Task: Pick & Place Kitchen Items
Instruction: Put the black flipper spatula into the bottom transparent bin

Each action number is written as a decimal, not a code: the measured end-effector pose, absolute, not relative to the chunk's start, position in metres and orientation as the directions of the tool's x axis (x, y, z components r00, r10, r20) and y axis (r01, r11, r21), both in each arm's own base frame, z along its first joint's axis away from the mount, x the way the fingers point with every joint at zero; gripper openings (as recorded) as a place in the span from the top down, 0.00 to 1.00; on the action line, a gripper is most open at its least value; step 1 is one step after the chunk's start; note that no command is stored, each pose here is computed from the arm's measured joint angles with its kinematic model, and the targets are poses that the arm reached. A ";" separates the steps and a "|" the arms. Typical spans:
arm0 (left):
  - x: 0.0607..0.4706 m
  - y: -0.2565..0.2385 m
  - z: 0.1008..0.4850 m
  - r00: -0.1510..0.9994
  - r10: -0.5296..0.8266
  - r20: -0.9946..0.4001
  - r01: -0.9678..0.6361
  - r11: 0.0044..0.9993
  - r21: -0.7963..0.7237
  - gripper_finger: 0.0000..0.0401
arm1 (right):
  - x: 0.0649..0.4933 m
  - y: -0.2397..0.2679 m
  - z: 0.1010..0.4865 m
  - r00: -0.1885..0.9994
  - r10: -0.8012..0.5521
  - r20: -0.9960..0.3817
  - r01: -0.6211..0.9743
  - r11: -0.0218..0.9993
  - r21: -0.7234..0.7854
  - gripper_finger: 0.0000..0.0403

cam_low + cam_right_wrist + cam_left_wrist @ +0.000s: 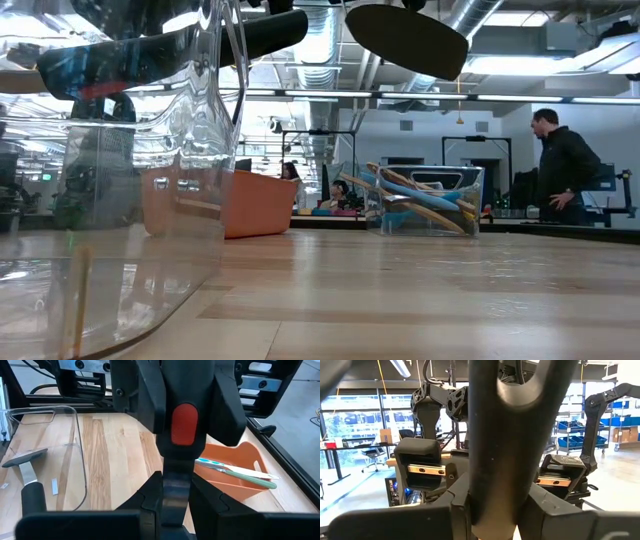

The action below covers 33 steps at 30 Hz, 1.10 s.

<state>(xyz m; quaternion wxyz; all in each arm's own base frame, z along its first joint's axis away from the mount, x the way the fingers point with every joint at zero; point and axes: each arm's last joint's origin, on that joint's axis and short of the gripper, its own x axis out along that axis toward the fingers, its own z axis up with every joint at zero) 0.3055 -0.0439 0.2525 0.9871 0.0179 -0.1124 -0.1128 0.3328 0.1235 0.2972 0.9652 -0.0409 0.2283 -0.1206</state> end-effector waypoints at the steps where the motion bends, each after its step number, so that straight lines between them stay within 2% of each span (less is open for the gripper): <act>1: 0.306 -0.044 0.253 0.949 -0.227 0.218 0.221 0.974 0.053 0.80 | 0.333 0.124 0.297 0.867 -0.251 -0.431 0.214 0.968 -0.133 0.85; 4: 0.305 -0.044 0.253 0.949 -0.229 0.218 0.225 0.973 0.044 0.80 | 0.333 0.124 0.297 0.867 -0.250 -0.431 0.213 0.968 -0.132 0.82; 13: 0.305 -0.044 0.251 0.954 -0.233 0.190 0.231 0.972 0.034 0.80 | 0.316 0.124 0.311 0.867 -0.229 -0.443 0.183 0.972 -0.146 0.47; 18: 0.301 -0.043 0.258 0.953 -0.232 0.193 0.230 0.973 0.036 0.80 | 0.290 0.126 0.326 0.859 -0.201 -0.470 0.158 0.979 -0.130 0.41; 21: 0.294 -0.041 0.266 0.957 -0.224 0.182 0.226 0.974 0.014 0.80 | 0.270 0.127 0.334 0.840 -0.188 -0.508 0.169 0.982 -0.085 0.45; 23: 0.289 -0.038 0.273 0.959 -0.215 0.185 0.221 0.975 -0.017 0.80 | 0.258 0.126 0.336 0.822 -0.186 -0.539 0.190 0.981 -0.048 0.51; 27: 0.277 -0.032 0.289 0.974 -0.151 0.169 0.165 0.984 -0.072 0.80 | 0.240 0.124 0.337 0.783 -0.194 -0.591 0.232 0.973 -0.012 0.70; 31: 0.273 -0.031 0.303 0.989 -0.126 0.073 0.132 0.988 -0.082 0.80 | 0.232 0.125 0.333 0.745 -0.224 -0.628 0.239 0.969 -0.063 0.95; 33: 0.272 -0.034 0.309 0.990 -0.137 0.024 0.139 0.987 -0.083 0.80 | 0.229 0.126 0.331 0.731 -0.231 -0.642 0.230 0.969 -0.087 0.97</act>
